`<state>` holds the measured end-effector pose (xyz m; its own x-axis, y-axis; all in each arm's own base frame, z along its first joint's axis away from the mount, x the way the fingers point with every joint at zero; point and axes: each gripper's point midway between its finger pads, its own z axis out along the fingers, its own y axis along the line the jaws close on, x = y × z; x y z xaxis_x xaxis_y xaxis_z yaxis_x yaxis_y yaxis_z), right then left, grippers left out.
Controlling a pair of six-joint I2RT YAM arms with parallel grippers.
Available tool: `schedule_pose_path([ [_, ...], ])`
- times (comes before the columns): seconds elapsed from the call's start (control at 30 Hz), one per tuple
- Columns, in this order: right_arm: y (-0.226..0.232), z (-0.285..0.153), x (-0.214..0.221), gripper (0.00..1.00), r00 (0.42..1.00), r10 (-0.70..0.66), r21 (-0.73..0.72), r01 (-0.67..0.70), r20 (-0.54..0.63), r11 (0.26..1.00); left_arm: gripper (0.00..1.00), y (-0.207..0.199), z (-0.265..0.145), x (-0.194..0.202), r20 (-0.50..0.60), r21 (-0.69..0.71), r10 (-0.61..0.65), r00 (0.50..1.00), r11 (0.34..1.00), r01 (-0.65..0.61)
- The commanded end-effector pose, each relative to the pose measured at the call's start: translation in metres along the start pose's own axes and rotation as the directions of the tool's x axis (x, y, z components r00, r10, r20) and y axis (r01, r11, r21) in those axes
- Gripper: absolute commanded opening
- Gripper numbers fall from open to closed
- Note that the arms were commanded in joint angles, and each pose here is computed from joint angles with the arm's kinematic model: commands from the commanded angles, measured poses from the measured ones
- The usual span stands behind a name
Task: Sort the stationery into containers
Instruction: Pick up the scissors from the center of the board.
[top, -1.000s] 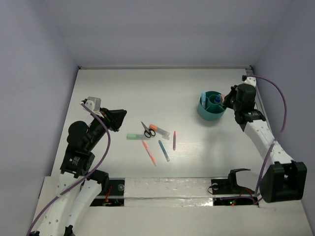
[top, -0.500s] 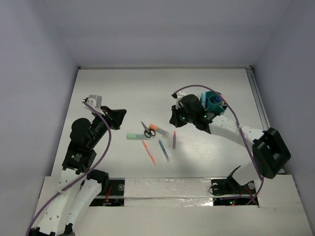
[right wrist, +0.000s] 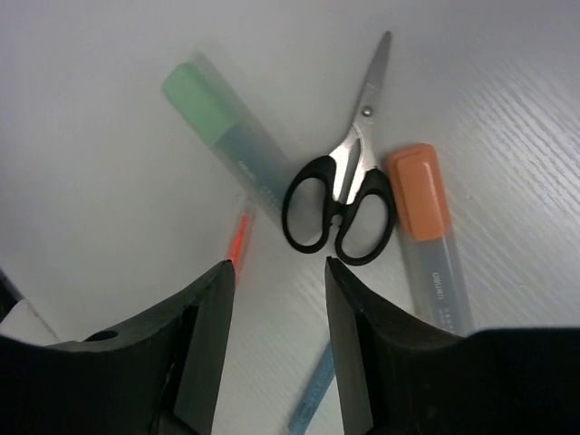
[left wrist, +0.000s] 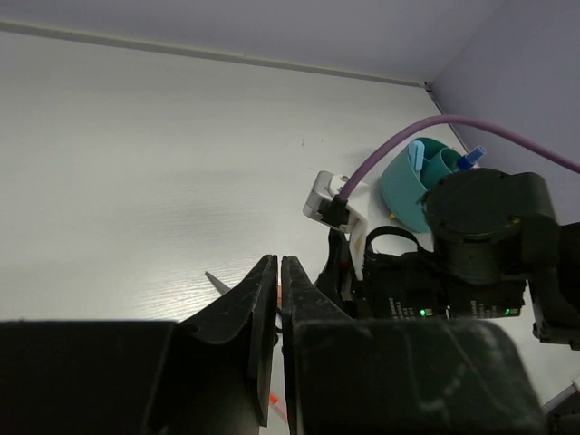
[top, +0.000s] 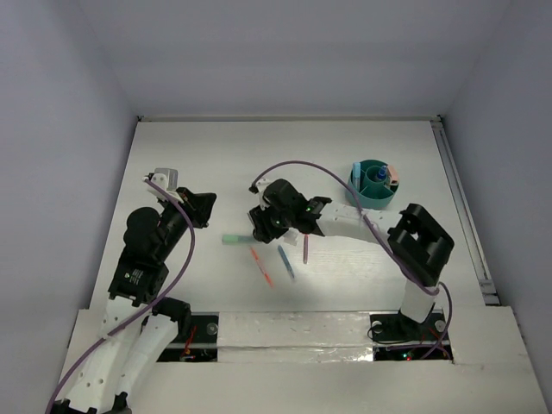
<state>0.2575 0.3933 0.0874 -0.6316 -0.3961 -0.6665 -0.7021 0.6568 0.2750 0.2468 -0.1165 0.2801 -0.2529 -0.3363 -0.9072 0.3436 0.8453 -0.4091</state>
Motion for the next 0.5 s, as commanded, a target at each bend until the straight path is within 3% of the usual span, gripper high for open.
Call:
schedule_pose_path([
  [0.0,-0.006,0.008,-0.021,0.49,1.0,0.003,0.041,-0.004,0.03,0.999,0.04,-0.01,-0.003,-0.02,0.061,0.036,0.03,0.998,0.999,-0.032],
  [0.47,-0.034,0.038,-0.014,0.44,0.999,0.047,0.185,-0.049,0.014,0.982,0.05,-0.014,-0.005,-0.02,0.066,0.059,0.021,0.998,0.998,-0.025],
])
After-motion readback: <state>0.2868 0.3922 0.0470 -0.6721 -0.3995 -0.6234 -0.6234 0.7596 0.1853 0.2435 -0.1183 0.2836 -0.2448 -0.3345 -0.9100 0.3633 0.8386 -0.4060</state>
